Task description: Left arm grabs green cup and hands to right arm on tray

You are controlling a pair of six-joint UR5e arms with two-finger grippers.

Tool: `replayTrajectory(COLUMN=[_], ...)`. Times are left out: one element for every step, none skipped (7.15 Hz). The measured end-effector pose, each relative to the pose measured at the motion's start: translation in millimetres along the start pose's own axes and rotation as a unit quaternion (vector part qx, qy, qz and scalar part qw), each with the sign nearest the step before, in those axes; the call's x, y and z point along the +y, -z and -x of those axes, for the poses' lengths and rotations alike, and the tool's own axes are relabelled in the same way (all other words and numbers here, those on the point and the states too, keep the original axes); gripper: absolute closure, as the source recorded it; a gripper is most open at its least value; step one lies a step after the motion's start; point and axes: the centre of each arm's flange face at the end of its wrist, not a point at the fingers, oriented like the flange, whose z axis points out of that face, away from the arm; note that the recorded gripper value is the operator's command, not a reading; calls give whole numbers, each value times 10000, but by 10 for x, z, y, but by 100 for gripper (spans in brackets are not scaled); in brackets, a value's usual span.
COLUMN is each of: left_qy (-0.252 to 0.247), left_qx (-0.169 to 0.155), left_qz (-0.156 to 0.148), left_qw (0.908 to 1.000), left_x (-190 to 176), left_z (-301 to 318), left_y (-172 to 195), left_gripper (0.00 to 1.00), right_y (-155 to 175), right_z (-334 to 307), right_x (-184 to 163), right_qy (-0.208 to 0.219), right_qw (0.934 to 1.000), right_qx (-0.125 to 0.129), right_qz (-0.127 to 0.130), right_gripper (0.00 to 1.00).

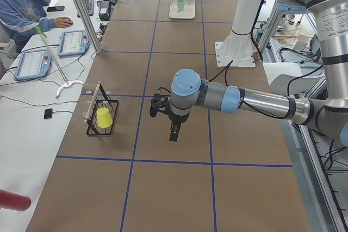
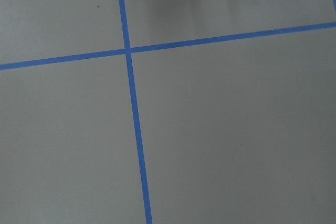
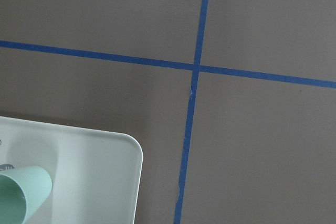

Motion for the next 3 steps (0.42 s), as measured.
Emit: replayTrajectory(left_qy=[96,180,209], left_qx=[2,3,2], left_qz=[94,174,201], left_qw=[9999,9997,9996], left_x=[24,45,44], left_z=[100,190,225], left_y=[-94,-178,-210], left_gripper=[0,0,0], right_y=[53,92,108], right_z=[55,99,124], right_x=[-20,-32,-35], right_qy=[55,95,113], right_qw=[10000,9999,9998], right_qx=[-11,-36,-77], right_qz=[-56,-97,-114], right_gripper=[0,0,0])
